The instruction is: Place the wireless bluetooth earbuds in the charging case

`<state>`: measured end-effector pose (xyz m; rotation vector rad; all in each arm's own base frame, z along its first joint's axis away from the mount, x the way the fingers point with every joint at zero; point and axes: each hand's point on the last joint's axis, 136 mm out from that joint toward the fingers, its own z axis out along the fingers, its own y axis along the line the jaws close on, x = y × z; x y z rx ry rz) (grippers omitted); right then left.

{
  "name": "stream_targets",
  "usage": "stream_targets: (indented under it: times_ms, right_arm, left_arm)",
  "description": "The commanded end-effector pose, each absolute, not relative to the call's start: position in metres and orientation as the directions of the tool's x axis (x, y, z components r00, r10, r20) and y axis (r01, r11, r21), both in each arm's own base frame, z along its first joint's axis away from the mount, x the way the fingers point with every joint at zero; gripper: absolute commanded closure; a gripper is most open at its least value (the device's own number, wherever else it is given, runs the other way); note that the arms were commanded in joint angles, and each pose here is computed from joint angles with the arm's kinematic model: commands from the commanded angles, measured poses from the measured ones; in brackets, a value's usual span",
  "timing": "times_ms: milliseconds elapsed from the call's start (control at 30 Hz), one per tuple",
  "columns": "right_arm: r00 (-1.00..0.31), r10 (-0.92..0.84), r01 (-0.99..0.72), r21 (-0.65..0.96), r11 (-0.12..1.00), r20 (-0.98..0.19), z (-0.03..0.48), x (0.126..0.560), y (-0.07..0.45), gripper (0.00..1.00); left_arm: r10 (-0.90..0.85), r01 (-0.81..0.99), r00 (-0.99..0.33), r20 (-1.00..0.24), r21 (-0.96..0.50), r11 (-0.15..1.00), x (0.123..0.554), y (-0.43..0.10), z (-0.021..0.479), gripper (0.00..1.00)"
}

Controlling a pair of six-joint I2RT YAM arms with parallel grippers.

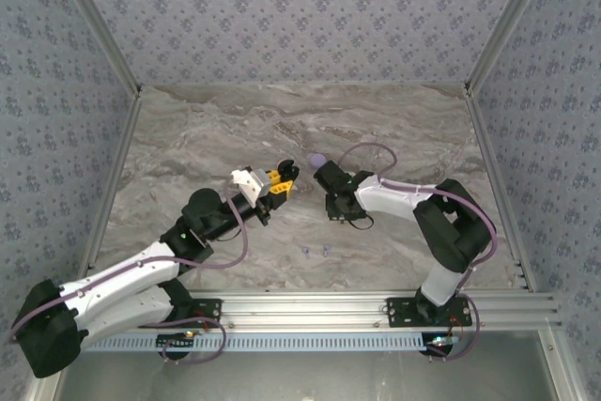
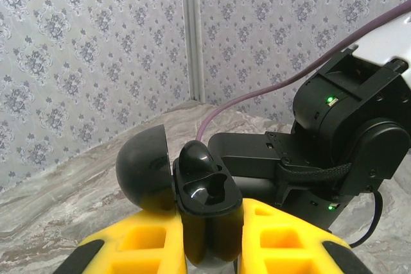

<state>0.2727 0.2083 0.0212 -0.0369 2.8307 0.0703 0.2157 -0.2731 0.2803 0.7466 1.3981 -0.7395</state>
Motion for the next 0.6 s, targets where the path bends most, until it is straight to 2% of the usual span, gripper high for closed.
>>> stream_targets:
  times_ms: [0,233,400,567]
  right_arm:
    - [-0.932,-0.047,-0.098,0.126,0.987,-0.36,0.046,0.272,0.226,0.77]
    - [-0.817,-0.017,-0.168,0.21,0.963,-0.576,0.132,0.283,0.223,0.77]
    - [-0.638,0.06,-0.296,0.317,0.901,-0.768,0.223,0.282,0.224,0.77]
    - [-0.457,0.15,-0.457,0.376,0.806,-0.877,0.3,0.265,0.226,0.77]
  left_arm:
    - [-0.034,0.816,0.067,-0.997,0.035,0.577,0.213,-0.272,0.289,0.93]
    - [-0.055,0.827,0.045,-0.997,0.007,0.562,0.215,-0.279,0.287,0.93]
    - [-0.068,0.85,0.007,-0.998,-0.03,0.527,0.218,-0.292,0.284,0.93]
    - [-0.079,0.872,-0.019,-0.997,-0.055,0.486,0.22,-0.306,0.285,0.94]
